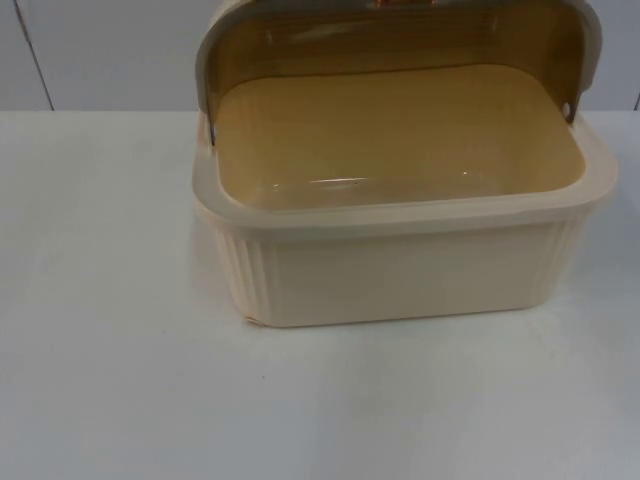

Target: Open the box lid with the left hand, place the block into the box with the right hand, then close the box lid with the left hand.

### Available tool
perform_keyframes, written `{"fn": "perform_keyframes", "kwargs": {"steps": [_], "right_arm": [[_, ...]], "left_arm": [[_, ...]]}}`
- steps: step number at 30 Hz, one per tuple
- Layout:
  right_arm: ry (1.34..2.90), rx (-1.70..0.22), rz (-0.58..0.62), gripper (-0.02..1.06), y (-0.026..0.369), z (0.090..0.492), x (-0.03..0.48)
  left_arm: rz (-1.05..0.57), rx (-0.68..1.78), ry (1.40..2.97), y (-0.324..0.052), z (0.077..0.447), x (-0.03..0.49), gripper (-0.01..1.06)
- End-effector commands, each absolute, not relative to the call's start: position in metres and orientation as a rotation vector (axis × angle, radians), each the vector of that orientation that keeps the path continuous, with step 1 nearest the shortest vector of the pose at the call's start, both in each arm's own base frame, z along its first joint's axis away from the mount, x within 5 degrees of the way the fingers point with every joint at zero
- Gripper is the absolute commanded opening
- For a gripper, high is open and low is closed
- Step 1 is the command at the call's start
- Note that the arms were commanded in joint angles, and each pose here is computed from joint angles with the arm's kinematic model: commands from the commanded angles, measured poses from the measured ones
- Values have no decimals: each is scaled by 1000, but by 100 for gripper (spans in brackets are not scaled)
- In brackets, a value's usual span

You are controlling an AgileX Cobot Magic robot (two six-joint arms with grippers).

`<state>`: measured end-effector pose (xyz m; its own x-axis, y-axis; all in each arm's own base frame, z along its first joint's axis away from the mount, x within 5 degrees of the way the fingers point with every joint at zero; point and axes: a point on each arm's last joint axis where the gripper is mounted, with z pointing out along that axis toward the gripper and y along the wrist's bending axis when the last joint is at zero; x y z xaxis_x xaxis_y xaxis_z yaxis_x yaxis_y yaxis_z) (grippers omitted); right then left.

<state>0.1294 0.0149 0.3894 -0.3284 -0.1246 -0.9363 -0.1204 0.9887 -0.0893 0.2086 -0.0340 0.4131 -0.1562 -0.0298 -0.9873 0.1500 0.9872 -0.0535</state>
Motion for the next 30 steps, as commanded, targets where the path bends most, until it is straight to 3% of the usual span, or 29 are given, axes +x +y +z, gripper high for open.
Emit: {"fn": "perform_keyframes", "kwargs": {"steps": [1, 6, 9, 15, 18, 19, 20, 25, 30], "right_arm": [[1904, -175, -8, 105, 14, 391, 128], [1906, -175, -8, 105, 14, 391, 128], [1906, -175, -8, 105, 14, 391, 128], [1906, -175, -8, 105, 14, 391, 128], [1906, -175, -8, 105, 14, 391, 128], [1906, -175, -8, 105, 14, 391, 128], [1906, -175, -8, 105, 14, 391, 128], [1976, -173, -13, 105, 14, 384, 131], [2014, -124, 19, 105, 16, 379, 144]], "left_arm": [[-165, 86, 1664, -33, 421, 203, 104], [-172, 81, 1509, -30, 442, 182, 104], [-170, 82, 1497, -28, 445, 174, 104], [-119, 99, 1711, -26, 425, 175, 104], [-108, 23, 1940, -23, 413, 182, 104], [-56, 17, 2083, -20, 405, 188, 104], [-19, 21, 2129, -20, 402, 193, 104], [-121, -13, 1995, -24, 417, 192, 104], [-36, -17, 2009, -17, 418, 188, 104]]}}
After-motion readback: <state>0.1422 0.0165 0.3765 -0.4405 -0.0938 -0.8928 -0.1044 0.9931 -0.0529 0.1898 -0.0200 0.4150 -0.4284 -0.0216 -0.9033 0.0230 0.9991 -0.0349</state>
